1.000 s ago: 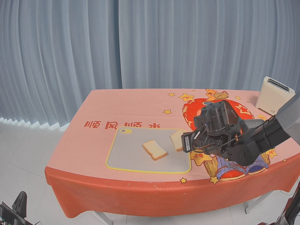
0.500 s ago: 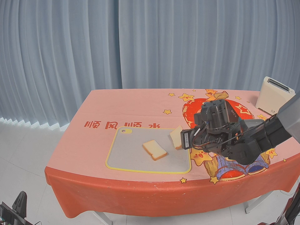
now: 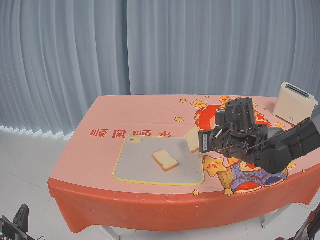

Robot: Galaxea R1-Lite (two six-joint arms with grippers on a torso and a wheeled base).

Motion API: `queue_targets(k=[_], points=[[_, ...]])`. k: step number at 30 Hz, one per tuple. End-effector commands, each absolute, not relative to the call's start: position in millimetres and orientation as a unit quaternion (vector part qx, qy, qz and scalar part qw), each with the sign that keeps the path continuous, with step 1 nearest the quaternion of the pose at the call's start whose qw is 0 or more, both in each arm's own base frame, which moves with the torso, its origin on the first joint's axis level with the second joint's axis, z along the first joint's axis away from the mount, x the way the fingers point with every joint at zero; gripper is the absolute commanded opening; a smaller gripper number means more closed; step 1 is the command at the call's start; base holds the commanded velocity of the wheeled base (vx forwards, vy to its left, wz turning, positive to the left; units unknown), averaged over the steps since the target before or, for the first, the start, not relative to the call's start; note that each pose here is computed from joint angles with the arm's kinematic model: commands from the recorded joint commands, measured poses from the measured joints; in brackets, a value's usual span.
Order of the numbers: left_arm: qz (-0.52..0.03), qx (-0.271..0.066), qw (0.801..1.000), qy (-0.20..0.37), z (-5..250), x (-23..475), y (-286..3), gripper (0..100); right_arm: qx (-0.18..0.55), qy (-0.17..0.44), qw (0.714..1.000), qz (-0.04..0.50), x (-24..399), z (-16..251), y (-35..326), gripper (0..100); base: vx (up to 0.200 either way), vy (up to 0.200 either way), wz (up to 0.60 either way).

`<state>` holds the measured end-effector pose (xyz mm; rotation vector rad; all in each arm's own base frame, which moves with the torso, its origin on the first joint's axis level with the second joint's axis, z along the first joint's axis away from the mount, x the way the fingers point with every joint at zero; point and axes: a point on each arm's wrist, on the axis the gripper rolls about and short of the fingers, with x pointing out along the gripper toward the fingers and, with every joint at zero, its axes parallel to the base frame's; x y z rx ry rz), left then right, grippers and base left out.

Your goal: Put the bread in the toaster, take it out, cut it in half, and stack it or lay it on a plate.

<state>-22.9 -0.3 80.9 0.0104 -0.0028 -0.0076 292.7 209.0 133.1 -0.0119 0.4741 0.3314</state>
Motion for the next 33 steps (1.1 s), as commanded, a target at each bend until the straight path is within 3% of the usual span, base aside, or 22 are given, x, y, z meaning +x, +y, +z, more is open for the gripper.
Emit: queue_targets(k=[1, 23, 33], points=[[-0.004, 0.005, 1.000, 0.003, 76, -22, 0, 0, 0.002, 0.219, 0.962, 0.164, 277, 150, 197, 0, 0.000, 0.000, 0.00], [-0.003, 0.005, 1.000, 0.003, 76, -22, 0, 0, 0.017, 0.195, 0.972, 0.127, 222, 173, 138, 0, 0.000, 0.000, 0.00], [-0.003, 0.006, 1.000, 0.003, 76, -22, 0, 0, 0.026, 0.192, 0.975, 0.106, 223, 176, 121, 0, 0.000, 0.000, 0.00]])
